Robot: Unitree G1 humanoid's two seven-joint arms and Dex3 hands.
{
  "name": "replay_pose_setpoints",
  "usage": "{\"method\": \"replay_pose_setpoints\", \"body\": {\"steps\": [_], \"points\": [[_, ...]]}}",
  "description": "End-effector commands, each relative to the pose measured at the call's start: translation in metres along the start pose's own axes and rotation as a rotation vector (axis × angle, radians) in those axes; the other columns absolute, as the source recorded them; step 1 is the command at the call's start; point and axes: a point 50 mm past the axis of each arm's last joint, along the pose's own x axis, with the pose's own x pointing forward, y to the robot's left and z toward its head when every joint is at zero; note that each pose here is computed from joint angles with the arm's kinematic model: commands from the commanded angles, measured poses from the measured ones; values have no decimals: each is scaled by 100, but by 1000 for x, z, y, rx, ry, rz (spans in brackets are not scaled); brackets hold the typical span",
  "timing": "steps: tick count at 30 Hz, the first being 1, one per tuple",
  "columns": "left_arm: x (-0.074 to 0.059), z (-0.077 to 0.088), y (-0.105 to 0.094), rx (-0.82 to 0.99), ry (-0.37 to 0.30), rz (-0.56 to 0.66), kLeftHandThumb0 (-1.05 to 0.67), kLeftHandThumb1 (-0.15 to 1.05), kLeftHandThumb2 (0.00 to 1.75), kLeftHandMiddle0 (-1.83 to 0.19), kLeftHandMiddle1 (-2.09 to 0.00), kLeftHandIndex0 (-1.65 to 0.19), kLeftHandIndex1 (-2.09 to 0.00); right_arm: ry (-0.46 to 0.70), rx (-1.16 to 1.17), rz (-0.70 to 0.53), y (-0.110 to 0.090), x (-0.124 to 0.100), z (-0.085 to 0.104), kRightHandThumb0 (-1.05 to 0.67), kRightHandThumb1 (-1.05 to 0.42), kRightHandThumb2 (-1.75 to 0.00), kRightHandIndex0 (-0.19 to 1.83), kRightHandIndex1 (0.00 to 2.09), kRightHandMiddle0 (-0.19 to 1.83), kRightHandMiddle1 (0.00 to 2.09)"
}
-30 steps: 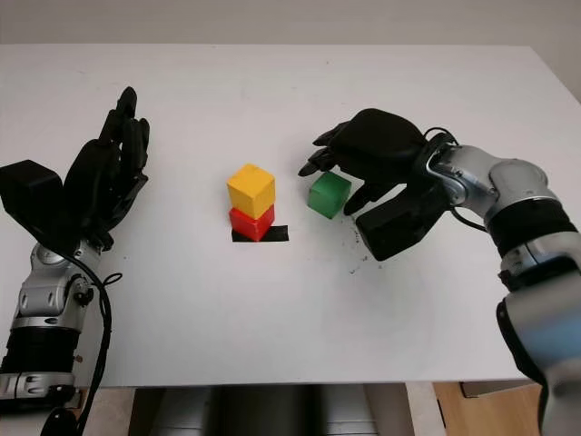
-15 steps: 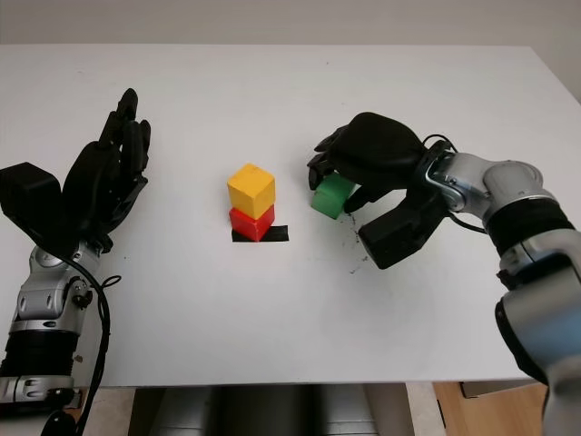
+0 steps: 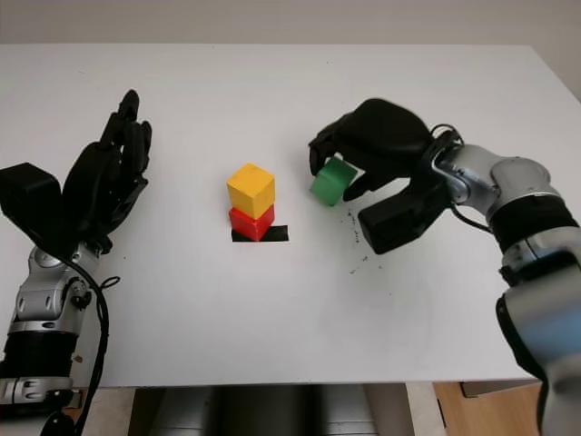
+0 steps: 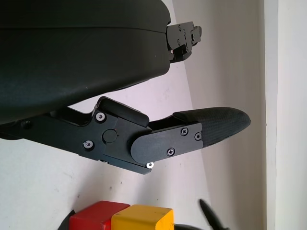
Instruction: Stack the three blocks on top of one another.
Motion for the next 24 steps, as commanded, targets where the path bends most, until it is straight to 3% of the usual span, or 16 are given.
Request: {"method": "replay_pose_setpoints", "body": {"steps": [1, 6, 16, 24], "points": [[-1, 1, 1, 13, -4, -2, -77, 105, 64, 16, -6, 16, -6, 8, 93, -43, -4, 2, 3, -30, -86, -5, 53, 2, 62, 102], [-1, 1, 0, 2, -12, 9, -76, 105, 64, 16, -5, 16, -6, 43, 313, -87, -10, 5, 4, -30, -89, -6, 44, 1, 47, 132], [-2, 1, 0, 2, -4, 11, -76, 105, 64, 17, -5, 17, -5, 132, 737, -146, -25, 8, 2, -45, -90, -6, 35, 1, 41, 145], [-2, 1, 2, 5, -5, 9, -76, 105, 64, 18, -5, 18, -5, 118, 1032, -153, -26, 14, 19, -44, -91, -5, 32, 1, 37, 160]]}}
